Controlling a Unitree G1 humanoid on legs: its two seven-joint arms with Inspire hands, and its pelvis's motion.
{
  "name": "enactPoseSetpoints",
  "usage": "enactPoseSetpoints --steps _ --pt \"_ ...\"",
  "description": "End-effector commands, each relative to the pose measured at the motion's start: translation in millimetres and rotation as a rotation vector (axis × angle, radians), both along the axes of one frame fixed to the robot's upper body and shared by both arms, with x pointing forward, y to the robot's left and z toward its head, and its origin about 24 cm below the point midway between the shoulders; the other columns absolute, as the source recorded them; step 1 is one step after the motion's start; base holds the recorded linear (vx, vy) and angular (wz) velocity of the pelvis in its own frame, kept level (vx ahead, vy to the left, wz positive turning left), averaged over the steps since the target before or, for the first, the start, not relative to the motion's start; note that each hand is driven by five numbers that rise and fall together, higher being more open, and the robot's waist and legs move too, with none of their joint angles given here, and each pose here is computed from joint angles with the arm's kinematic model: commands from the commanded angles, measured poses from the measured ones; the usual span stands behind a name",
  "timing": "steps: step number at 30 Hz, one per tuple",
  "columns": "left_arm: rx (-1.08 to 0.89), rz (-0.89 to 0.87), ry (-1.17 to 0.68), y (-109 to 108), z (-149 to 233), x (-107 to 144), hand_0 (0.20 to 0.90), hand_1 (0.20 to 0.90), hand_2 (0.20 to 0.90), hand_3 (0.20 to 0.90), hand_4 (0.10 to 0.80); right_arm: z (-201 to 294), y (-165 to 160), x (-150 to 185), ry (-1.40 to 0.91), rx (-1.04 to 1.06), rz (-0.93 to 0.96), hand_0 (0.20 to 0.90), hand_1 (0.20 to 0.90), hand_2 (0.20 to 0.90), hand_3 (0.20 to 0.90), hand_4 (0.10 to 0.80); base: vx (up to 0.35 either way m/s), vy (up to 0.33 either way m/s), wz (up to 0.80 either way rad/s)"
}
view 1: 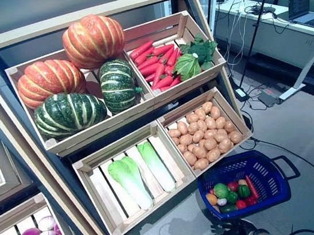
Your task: Put vegetables into the basket
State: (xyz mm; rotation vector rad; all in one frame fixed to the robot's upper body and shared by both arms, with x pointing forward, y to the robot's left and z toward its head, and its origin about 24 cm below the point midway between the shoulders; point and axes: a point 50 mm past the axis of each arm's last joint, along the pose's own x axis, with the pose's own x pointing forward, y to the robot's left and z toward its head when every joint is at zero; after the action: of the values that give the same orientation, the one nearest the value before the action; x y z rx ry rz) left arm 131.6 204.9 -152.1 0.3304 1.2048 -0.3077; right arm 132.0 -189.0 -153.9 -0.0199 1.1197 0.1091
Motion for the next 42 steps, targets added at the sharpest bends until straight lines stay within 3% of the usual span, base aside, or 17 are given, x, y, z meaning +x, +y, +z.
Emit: enactPoseSetpoints --steps 1,6,8,15,18,23,27,32,42 --pt "-0.063 -0.118 -0.131 -9 18 47 0.9 0.9 0.9 0.9 0.8 14 7 37 -0.125 0.043 0.016 0.9 0.9 0.9 0.9 0.8 0.0 0.0 0.0" --pt "-0.194 -0.263 -0.284 -31 44 81 0.9 0.9 0.9 0.9 0.8 16 5 39 -0.128 0.035 0.031 0.9 0.9 0.9 0.9 0.8 0.0 0.0 0.0" --pt "-0.242 -0.396 -0.359 -43 62 95 0.9 0.9 0.9 0.9 0.8 17 4 40 -0.132 0.03 0.034 0.9 0.9 0.9 0.9 0.8 -0.019 0.007 0.0" --pt "-0.257 -0.758 -0.714 -55 168 141 0.9 0.9 0.9 0.9 0.8 19 -7 36 -0.135 0.008 0.029 0.9 0.9 0.9 0.9 0.8 0.0 0.0 0.0" --pt "-0.244 -0.879 -0.825 -56 210 145 0.9 0.9 0.9 0.9 0.8 18 -12 31 -0.13 0.002 0.017 0.9 0.9 0.9 0.9 0.8 0.0 0.0 0.0" --pt "-0.065 -1.042 -0.938 -48 256 146 0.9 0.9 0.9 0.9 0.8 14 -17 20 -0.116 -0.003 -0.006 0.9 0.9 0.9 0.9 0.8 0.0 0.0 0.0" --pt "0.331 -1.206 -0.998 -31 290 148 0.9 0.9 0.9 0.9 0.8 11 -26 9 -0.102 -0.009 -0.035 0.9 0.9 0.9 0.9 0.8 0.0 0.0 0.0" --pt "0.696 -1.321 -0.935 -8 311 153 0.9 0.9 0.9 0.9 0.8 10 -32 2 -0.097 -0.008 -0.068 0.9 0.9 0.9 0.9 0.8 0.004 -0.012 0.1" --pt "0.98 -1.423 -0.788 17 329 157 0.9 0.9 0.9 0.9 0.8 10 -42 -5 -0.083 -0.015 -0.082 0.9 0.9 0.9 0.9 0.8 0.005 -0.002 0.03"
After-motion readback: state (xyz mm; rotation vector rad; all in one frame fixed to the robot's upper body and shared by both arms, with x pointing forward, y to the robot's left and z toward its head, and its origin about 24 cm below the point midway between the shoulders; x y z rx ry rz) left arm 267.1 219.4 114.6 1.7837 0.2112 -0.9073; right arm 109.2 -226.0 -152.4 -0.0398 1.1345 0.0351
